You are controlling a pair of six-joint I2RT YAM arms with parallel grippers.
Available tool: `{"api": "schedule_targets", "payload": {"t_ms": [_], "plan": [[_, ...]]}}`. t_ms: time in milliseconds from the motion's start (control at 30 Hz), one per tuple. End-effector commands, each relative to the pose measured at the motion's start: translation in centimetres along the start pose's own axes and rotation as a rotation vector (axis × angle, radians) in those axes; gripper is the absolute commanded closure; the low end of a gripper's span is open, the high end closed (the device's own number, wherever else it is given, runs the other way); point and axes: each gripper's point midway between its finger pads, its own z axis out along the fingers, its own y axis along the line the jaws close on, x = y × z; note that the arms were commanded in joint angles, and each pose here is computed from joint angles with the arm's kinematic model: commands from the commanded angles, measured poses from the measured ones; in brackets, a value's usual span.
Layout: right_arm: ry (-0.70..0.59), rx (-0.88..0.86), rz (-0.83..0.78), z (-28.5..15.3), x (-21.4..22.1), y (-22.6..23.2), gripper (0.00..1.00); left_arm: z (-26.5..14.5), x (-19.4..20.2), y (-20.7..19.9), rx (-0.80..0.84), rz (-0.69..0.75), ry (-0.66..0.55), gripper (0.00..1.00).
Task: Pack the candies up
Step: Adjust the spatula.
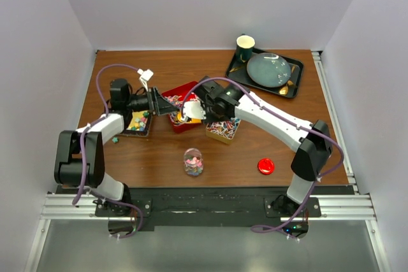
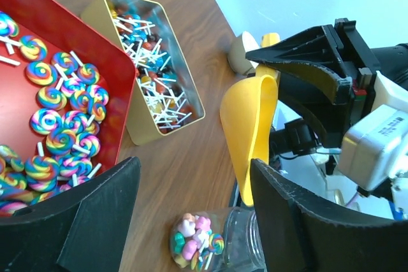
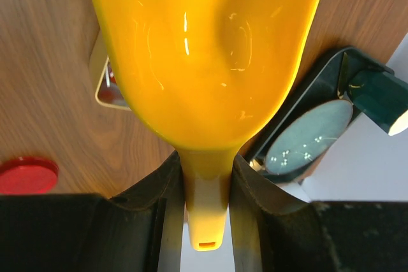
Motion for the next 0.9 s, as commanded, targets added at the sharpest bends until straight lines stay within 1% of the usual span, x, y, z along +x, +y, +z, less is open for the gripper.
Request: {"api": "schedule_targets", "payload": {"t_ms": [0, 33, 133, 233, 267, 333, 367, 433, 467, 500, 533, 567, 600, 633, 667, 700, 733, 767, 833, 867], "plan": [[-0.100, 0.060, 0.110, -0.1, -2.4, -1.8, 1.00, 1.2, -0.9, -1.7, 0.099, 0.022, 0.045, 0.27], [-0.086, 0.061, 0.108, 0.1, -2.2, -1.9, 1.00, 1.6, -1.1, -1.7, 0.114, 0.021, 0.043, 0.27], [-0.097, 0.068, 0.114, 0.4, -2.8, -2.4, 1.00, 2.9, -0.7, -1.9, 0.135, 0.025, 0.069, 0.30], [-0.103, 0.076, 0.121, 0.6, -3.3, -3.1, 1.00, 3.9, 0.0, -2.1, 0.165, 0.012, 0.111, 0.38], [-0.112, 0.082, 0.126, 0.5, -3.5, -3.4, 1.00, 4.2, 0.2, -2.1, 0.171, 0.003, 0.120, 0.47], [-0.134, 0.083, 0.135, 0.3, -3.9, -3.7, 1.00, 4.4, 0.5, -1.7, 0.178, -0.041, 0.132, 0.59], [-0.157, 0.074, 0.145, 0.1, -4.2, -3.7, 1.00, 4.4, 0.5, -1.7, 0.186, -0.048, 0.134, 0.69], [-0.189, 0.058, 0.164, -0.5, -4.3, -3.5, 1.00, 4.5, 0.4, -1.7, 0.213, -0.055, 0.146, 0.80], [-0.201, 0.035, 0.175, -0.4, -3.8, -3.1, 1.00, 4.6, 0.3, -1.8, 0.224, -0.060, 0.152, 0.90], [-0.255, 0.008, 0.187, -0.5, -4.4, -2.7, 1.00, 4.7, 0.2, -1.8, 0.249, -0.041, 0.158, 0.95], [-0.308, 0.003, 0.196, -1.7, -4.2, -2.6, 1.00, 4.7, 0.1, -2.0, 0.260, -0.073, 0.169, 1.00], [-0.323, -0.019, 0.225, -0.9, -3.2, -2.3, 0.98, 4.7, -0.3, -2.1, 0.272, -0.066, 0.171, 1.00], [-0.411, -0.079, 0.238, -1.3, -3.9, -1.3, 0.92, 4.8, -0.1, -2.0, 0.291, -0.055, 0.184, 1.00], [-0.450, -0.089, 0.287, -1.8, -2.5, -1.3, 0.77, 4.8, -0.3, -2.0, 0.298, -0.072, 0.192, 1.00], [-0.509, -0.099, 0.320, -2.2, -2.5, -1.4, 0.69, 4.8, -0.4, -2.1, 0.308, -0.062, 0.201, 1.00], [-0.609, -0.145, 0.333, -3.2, -3.3, -0.9, 0.64, 5.0, -0.3, -1.7, 0.311, -0.069, 0.207, 1.00], [-0.617, -0.154, 0.379, -2.5, -2.0, -0.5, 0.56, 5.0, -0.4, -1.7, 0.313, -0.075, 0.212, 1.00], [-0.691, -0.095, 0.407, -4.2, -2.3, -1.7, 0.54, 5.0, -0.5, -1.7, 0.318, -0.070, 0.215, 1.00], [-0.748, -0.096, 0.435, -4.3, -2.3, -1.2, 0.49, 5.0, -0.4, -1.6, 0.322, -0.077, 0.224, 1.00], [-0.805, -0.044, 0.445, -5.6, -2.7, -2.2, 0.48, 5.0, -0.3, -1.6, 0.327, -0.080, 0.231, 1.00]]}}
